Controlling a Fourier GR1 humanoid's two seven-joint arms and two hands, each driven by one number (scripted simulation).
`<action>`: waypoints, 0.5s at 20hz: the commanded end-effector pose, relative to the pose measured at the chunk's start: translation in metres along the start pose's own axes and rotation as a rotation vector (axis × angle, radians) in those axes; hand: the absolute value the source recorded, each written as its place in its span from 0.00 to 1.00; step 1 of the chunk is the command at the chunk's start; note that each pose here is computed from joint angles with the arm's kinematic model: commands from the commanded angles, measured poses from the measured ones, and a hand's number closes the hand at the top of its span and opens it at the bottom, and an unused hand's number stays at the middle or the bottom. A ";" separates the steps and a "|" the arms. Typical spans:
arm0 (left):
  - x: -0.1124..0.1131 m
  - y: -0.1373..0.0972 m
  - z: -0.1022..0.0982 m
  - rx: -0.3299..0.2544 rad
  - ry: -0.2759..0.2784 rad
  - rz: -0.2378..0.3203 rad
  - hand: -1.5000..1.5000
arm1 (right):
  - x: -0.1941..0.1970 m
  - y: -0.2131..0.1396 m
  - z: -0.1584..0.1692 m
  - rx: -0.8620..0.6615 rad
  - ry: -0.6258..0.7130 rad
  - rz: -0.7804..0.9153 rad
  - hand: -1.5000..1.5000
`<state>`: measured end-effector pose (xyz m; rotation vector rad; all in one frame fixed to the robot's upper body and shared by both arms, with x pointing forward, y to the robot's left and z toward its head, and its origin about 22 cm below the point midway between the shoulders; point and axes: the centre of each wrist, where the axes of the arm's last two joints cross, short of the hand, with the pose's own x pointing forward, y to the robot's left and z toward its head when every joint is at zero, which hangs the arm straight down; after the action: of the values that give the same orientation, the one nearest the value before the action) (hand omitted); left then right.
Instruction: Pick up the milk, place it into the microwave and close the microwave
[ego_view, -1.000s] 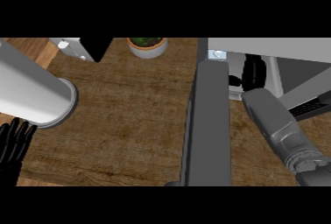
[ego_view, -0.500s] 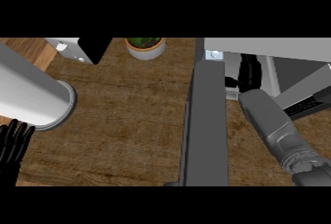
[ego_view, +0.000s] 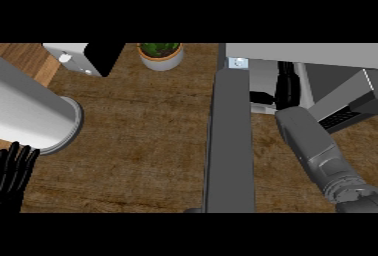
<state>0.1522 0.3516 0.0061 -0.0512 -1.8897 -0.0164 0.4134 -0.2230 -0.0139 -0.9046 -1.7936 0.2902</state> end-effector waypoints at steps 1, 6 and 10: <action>0.005 -0.006 0.005 -0.002 0.023 0.006 0.00 | -0.010 -0.012 -0.003 0.039 -0.009 -0.064 0.00; -0.002 0.013 0.021 0.021 0.019 -0.002 0.00 | -0.008 0.008 0.019 0.079 -0.019 -0.224 0.00; 0.004 -0.010 0.018 0.025 0.018 -0.023 0.00 | -0.013 0.021 0.043 0.124 -0.015 -0.310 0.00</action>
<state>0.1366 0.3484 0.0023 -0.0343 -1.8742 -0.0124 0.3932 -0.2190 -0.0434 -0.6500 -1.8507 0.2341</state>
